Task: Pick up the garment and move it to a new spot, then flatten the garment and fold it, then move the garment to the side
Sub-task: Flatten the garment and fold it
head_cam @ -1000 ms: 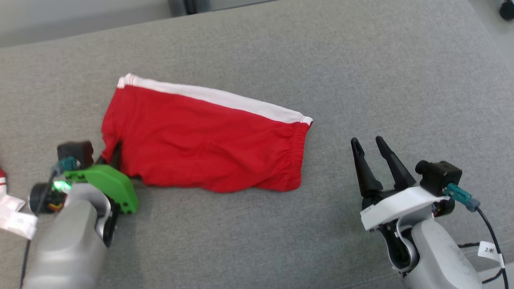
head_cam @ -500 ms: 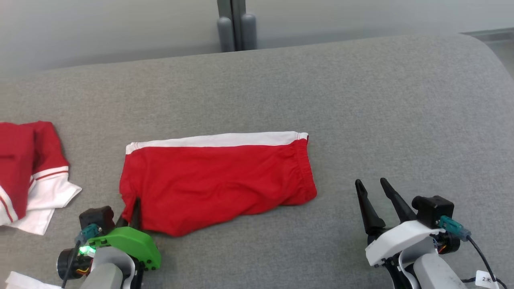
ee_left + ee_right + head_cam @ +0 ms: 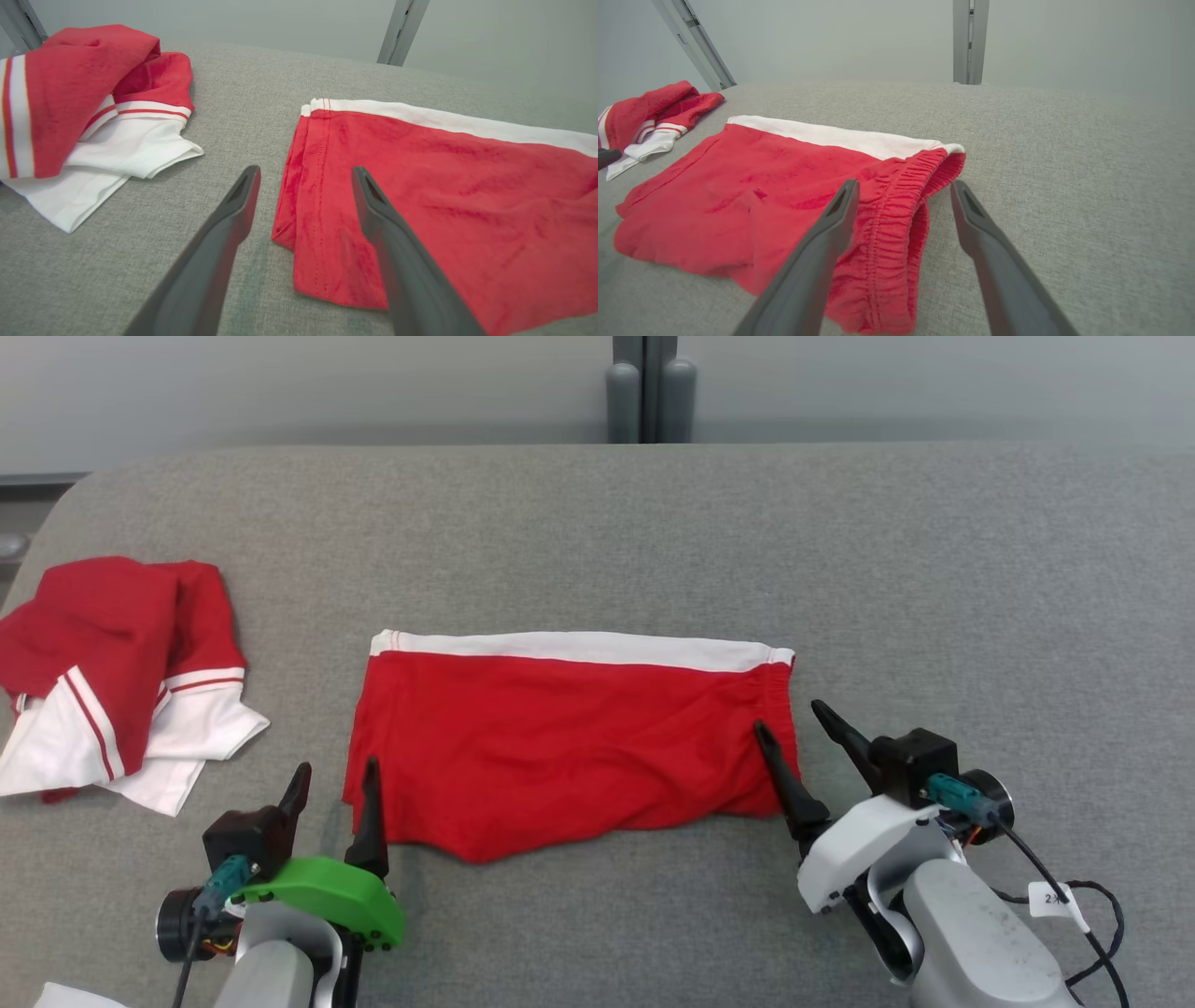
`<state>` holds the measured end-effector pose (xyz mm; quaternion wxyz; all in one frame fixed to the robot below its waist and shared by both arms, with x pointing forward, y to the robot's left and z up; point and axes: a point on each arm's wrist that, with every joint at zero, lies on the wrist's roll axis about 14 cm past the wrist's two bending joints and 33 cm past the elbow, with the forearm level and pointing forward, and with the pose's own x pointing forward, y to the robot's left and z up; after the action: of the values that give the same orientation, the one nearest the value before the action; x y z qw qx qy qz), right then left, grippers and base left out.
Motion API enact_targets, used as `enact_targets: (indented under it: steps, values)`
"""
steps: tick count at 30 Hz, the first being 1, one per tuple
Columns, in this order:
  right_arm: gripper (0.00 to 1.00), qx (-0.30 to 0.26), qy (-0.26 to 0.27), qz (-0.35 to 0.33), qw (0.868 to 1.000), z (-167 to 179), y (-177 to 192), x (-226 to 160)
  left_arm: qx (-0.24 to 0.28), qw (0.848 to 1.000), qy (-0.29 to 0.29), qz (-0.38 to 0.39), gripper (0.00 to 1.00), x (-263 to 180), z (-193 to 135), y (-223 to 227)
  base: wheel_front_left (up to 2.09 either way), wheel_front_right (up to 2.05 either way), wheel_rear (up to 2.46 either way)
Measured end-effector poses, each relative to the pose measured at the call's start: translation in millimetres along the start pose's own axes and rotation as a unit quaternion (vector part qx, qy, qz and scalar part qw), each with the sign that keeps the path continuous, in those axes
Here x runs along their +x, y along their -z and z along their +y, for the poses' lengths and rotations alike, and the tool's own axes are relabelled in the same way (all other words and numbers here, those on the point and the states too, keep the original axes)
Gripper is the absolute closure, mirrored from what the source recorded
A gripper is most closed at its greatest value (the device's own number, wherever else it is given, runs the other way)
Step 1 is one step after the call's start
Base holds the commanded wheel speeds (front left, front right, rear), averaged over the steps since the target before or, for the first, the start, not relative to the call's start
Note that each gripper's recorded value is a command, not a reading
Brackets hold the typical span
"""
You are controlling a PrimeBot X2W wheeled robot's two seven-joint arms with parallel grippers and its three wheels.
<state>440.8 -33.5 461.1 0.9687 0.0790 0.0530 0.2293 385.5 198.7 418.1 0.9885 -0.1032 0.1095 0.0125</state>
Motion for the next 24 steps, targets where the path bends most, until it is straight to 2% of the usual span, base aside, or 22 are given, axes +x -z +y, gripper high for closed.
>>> enact_targets:
  steps: [7, 8, 9, 10, 11, 18, 21, 24]
  values:
    - [0.00, -0.010, -0.001, 0.084, 0.996, -6, 50, 8, 0.002, 1.000, -0.005, 0.001, 0.00, -1, 5, 2, 0.00, 0.00, 0.00]
    - [0.11, -0.008, -0.001, 0.094, 0.996, -6, 57, 7, 0.001, 1.000, -0.007, 0.001, 0.00, -1, 6, 3, 0.00, 0.00, 0.00]
    - [0.51, -0.004, -0.002, 0.101, 0.995, -4, 62, 7, 0.001, 1.000, -0.009, 0.002, 0.00, -1, 8, 4, 0.00, 0.00, 0.00]
    - [0.67, -0.001, -0.005, 0.107, 0.994, -2, 66, 6, 0.001, 1.000, -0.011, 0.003, 0.00, -1, 9, 5, 0.00, 0.00, 0.00]
    - [1.00, 0.001, -0.008, 0.109, 0.994, 0, 69, 6, 0.001, 1.000, -0.012, 0.004, 0.00, -1, 10, 5, 0.00, 0.00, 0.00]
    - [1.00, 0.050, 0.008, 0.113, 0.992, 0, 76, -2, 0.005, 1.000, -0.008, 0.006, 0.00, 1, 7, 7, 0.00, 0.00, 0.00]
    - [1.00, 0.069, 0.033, 0.105, 0.991, -12, 74, -7, 0.009, 1.000, -0.002, 0.002, 0.00, 4, 3, 4, 0.00, 0.00, 0.00]
    - [1.00, 0.077, 0.079, 0.092, 0.990, -40, 67, -14, 0.009, 1.000, 0.010, 0.000, 0.00, 6, -5, 4, 0.00, 0.00, 0.00]
